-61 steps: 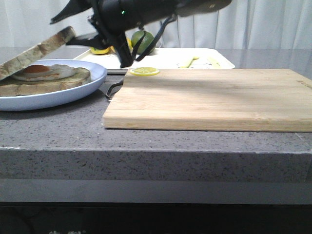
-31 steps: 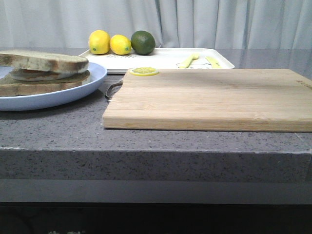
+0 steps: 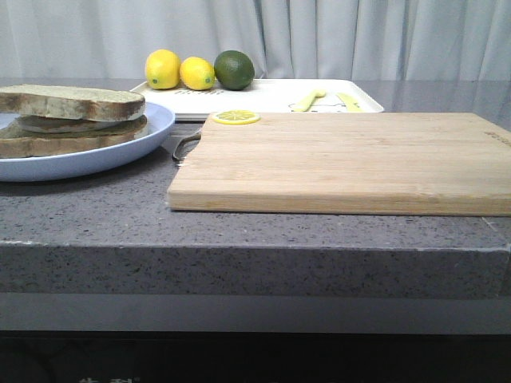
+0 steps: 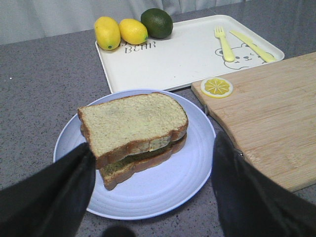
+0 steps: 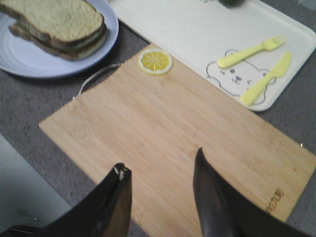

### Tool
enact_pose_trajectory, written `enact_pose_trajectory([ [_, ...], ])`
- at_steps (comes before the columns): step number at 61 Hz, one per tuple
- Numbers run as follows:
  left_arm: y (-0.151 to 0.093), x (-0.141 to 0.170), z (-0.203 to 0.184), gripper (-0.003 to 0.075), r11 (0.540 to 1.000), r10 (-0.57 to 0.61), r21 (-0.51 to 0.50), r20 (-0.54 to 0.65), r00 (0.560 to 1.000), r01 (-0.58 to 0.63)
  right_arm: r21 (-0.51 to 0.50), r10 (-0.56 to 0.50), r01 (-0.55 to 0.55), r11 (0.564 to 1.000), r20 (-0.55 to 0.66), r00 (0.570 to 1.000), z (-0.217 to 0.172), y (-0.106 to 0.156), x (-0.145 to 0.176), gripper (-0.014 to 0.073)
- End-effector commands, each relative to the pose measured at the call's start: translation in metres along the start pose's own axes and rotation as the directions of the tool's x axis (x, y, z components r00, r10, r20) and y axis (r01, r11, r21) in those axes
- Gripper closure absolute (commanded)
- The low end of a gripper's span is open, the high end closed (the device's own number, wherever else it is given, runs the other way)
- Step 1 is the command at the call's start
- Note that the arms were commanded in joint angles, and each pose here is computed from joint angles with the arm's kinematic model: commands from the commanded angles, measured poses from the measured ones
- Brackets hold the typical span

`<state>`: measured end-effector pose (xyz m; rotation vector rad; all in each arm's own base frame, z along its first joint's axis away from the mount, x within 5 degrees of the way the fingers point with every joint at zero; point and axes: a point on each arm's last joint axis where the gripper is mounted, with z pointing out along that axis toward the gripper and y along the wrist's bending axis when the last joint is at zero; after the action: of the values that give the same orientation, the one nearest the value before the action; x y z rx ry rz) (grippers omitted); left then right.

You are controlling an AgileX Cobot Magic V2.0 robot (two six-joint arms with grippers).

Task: Place bread and move sandwich to tray
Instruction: 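Move the left gripper to the blue plate rim and grasp it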

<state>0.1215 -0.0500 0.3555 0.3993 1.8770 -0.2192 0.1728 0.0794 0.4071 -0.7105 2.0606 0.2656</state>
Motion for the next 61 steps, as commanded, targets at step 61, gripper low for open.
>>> enact_pose_trajectory([
  [61,0.123,-0.016,0.114,0.0228,0.888,-0.459,-0.224,-0.454,0.764,0.401,0.043,0.018,-0.027,0.999,0.195,0.981,-0.041,0.016,0.041,0.0265],
])
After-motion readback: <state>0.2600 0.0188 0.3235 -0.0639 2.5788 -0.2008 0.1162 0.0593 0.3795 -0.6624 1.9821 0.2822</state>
